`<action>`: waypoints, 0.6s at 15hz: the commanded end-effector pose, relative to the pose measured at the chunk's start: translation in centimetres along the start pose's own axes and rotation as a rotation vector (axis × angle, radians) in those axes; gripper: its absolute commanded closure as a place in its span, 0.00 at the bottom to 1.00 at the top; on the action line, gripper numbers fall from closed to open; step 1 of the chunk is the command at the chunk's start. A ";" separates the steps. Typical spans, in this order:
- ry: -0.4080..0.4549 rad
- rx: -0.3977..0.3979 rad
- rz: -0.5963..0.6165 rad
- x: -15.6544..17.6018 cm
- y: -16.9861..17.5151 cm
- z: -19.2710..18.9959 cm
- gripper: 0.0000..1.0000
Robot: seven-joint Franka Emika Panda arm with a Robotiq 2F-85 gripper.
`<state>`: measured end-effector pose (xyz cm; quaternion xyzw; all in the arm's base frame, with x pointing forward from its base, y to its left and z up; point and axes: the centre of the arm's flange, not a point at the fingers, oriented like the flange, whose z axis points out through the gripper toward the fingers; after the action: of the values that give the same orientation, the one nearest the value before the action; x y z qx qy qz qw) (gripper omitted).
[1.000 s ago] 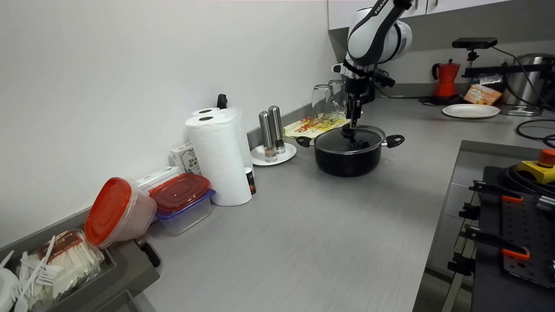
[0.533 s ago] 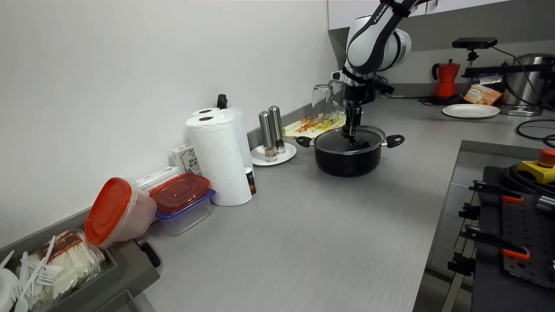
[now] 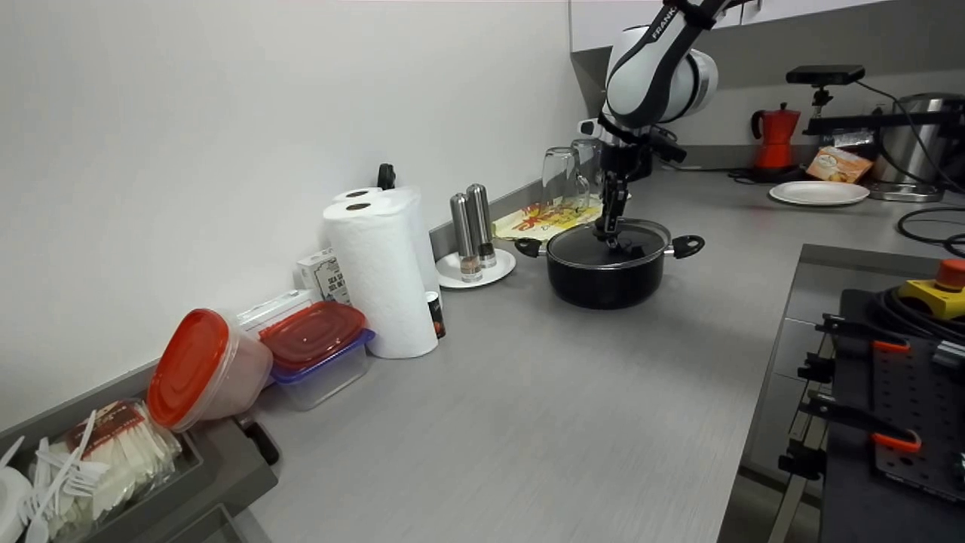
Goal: Pick up the lid from the pot and put it on the counter
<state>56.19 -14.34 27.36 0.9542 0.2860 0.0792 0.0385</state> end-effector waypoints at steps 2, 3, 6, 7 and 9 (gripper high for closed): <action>0.008 -0.001 0.005 -0.1 -0.4 -0.2 0.75; 0.014 0.002 0.007 0.2 -0.4 -0.5 0.75; 0.049 -0.002 -0.009 2.1 -0.7 -2.2 0.75; 0.065 -0.001 -0.021 3.4 -1.0 -3.2 0.75; 0.103 -0.014 -0.064 6.1 -2.0 -5.5 0.75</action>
<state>57.36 -12.25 28.69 0.9482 0.3008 0.0961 0.0357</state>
